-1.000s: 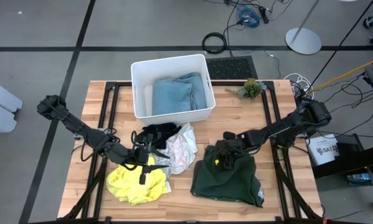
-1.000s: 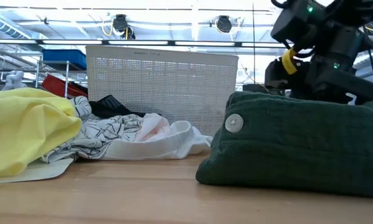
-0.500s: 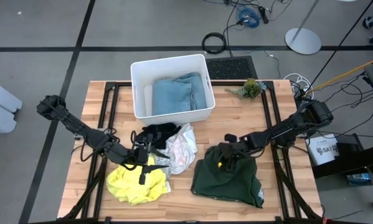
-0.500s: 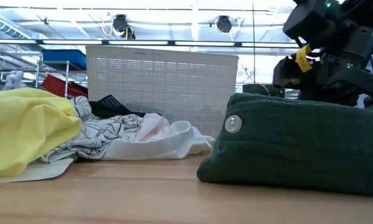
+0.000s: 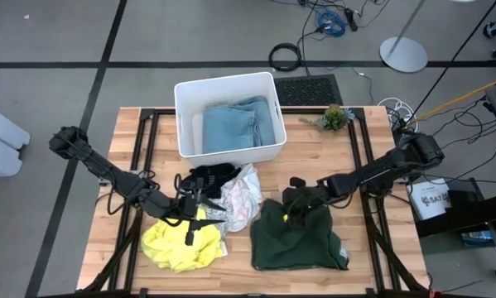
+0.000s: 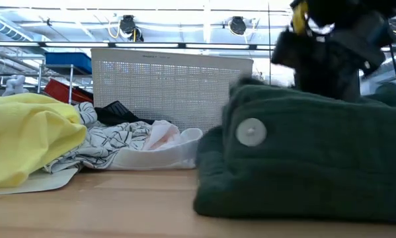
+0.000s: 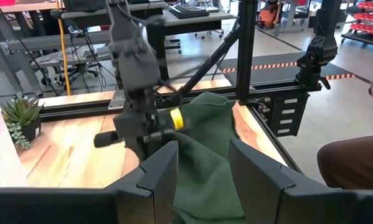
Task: Fold laundry
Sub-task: Fold the green polo shirt
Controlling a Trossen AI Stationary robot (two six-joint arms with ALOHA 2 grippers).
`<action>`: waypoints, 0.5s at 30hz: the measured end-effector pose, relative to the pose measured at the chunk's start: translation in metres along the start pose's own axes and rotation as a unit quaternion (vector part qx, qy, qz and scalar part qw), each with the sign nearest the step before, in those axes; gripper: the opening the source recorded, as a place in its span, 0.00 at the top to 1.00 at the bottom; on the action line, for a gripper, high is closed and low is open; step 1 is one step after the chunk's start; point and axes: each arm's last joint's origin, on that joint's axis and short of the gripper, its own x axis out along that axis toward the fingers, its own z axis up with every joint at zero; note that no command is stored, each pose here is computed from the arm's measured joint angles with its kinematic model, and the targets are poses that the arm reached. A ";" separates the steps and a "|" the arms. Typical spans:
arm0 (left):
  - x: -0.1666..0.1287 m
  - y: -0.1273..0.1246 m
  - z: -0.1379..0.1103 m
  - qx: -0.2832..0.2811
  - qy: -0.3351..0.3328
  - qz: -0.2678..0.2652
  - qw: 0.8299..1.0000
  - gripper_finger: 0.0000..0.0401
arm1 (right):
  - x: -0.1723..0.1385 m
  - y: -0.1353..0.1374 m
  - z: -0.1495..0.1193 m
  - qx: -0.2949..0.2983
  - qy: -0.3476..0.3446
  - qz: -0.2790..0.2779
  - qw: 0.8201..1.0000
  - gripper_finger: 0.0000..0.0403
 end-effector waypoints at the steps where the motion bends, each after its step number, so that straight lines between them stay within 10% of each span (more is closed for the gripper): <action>1: 0.000 0.000 0.000 0.000 0.000 0.000 1.000 0.62 | -0.004 0.001 0.005 -0.007 -0.006 0.002 1.000 0.99; 15: 0.000 0.000 0.000 0.002 0.002 0.000 1.000 0.62 | -0.111 0.026 0.099 -0.066 -0.120 0.027 0.990 1.00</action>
